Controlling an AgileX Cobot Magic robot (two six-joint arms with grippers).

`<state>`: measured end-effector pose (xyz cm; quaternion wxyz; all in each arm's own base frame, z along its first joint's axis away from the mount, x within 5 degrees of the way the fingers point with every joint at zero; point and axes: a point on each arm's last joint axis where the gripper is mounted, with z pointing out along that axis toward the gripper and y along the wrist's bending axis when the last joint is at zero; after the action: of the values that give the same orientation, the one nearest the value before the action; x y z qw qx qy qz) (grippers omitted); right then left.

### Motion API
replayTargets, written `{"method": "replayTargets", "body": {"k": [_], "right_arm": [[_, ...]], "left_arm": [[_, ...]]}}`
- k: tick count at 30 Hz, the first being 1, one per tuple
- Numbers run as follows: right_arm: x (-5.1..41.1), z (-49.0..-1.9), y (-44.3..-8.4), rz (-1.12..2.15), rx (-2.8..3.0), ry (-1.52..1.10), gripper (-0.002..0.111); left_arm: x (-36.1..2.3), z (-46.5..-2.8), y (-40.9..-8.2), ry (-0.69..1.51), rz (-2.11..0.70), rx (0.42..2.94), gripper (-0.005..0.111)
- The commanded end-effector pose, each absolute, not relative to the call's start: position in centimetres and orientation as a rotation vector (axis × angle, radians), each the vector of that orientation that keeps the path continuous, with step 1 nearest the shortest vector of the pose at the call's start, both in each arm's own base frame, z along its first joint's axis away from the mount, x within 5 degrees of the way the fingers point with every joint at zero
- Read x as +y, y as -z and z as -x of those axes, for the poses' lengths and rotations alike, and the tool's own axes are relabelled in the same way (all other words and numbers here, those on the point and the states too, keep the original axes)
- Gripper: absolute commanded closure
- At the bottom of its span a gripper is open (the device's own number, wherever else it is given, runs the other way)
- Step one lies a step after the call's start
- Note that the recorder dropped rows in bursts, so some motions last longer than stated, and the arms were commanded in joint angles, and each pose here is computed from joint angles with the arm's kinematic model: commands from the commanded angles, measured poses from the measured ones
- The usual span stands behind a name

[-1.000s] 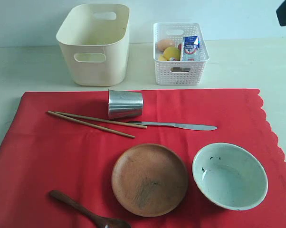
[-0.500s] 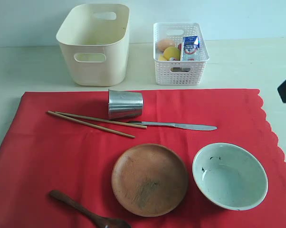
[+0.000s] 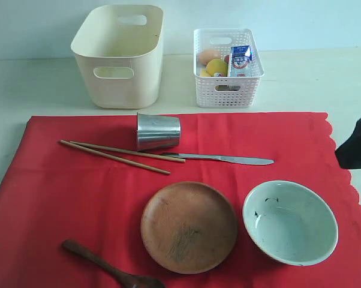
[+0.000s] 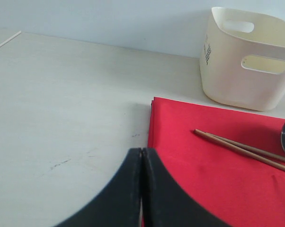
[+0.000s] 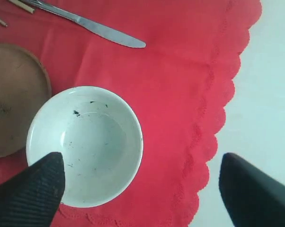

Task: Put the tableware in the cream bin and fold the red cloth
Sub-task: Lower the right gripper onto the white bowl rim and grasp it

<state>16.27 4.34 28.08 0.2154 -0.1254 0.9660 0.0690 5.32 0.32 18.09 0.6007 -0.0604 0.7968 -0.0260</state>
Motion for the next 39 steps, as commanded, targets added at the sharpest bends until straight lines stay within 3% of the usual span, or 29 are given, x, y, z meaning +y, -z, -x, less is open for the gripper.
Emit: {"method": "replayTargets", "body": {"k": [1, 32, 36, 39], "right_arm": [[4.5, -16.8, -26.7, 0.301, 2.708, -0.207, 0.026], [6.0, -23.7, -14.4, 0.235, 3.099, -0.197, 0.026], [6.1, -23.8, -13.6, 0.247, 3.125, -0.195, 0.033], [6.1, -23.9, -13.1, 0.254, 3.135, -0.192, 0.045]], "left_arm": [[0.3, -5.3, -18.1, 0.057, 0.139, 1.836, 0.107], [0.3, -5.3, -18.1, 0.057, 0.139, 1.836, 0.107], [0.3, -5.3, -18.1, 0.057, 0.139, 1.836, 0.107], [0.3, -5.3, -18.1, 0.057, 0.139, 1.836, 0.107]]}}
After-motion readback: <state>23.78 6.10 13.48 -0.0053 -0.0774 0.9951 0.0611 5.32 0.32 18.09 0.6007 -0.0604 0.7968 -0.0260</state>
